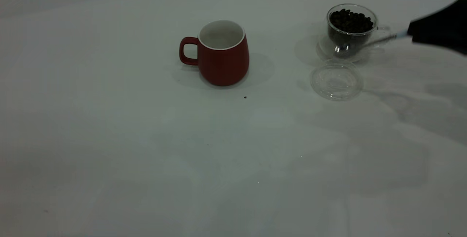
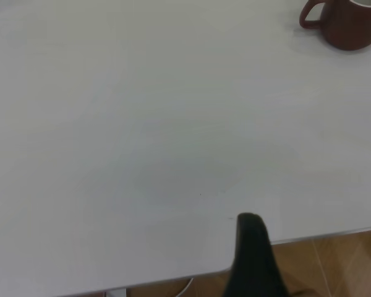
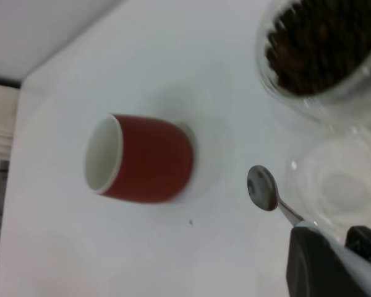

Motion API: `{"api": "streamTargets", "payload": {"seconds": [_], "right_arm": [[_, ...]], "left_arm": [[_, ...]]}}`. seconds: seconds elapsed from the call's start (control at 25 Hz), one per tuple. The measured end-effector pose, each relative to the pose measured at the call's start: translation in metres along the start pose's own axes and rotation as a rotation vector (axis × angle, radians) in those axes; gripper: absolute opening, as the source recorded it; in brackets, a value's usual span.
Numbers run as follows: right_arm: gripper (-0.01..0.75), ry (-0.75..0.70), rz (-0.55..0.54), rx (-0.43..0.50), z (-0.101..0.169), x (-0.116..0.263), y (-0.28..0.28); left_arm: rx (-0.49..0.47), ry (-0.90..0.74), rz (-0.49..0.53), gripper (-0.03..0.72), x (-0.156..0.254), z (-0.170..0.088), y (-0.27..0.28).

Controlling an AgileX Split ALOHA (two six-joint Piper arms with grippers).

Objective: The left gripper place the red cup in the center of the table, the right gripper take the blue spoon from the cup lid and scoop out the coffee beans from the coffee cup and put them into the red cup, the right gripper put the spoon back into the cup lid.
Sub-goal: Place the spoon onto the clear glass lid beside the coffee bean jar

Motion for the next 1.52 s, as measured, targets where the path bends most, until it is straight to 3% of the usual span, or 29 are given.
{"api": "streamTargets", "payload": {"seconds": [0.28, 0.84, 1.28, 1.52], "right_arm": [[0.104, -0.06, 0.042, 0.016, -0.025, 0.007, -0.018], [0.104, -0.248, 0.049, -0.025, -0.049, -0.007, -0.045], [0.104, -0.3, 0.072, -0.039, -0.062, 0.0, -0.056], [0.105, -0.294, 0.107, -0.051, -0.056, 0.008, -0.066]], "left_arm": [[0.0, 0.0, 0.0, 0.587, 0.0, 0.0, 0.0], [0.0, 0.0, 0.0, 0.587, 0.0, 0.0, 0.0], [0.0, 0.0, 0.0, 0.587, 0.0, 0.0, 0.0], [0.0, 0.0, 0.0, 0.587, 0.0, 0.0, 0.0]]}}
Point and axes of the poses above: a point on each arm's last joint axis where the gripper is mounted, y pointing back along that axis away from the gripper, z along the wrist's bending axis when the last joint is at zero, x = y × z, the point moved 3 cm from there along -y, pointing out along that axis toward the gripper, and after that the axes turned 10 degrees about -y, right-handed, at the moved point
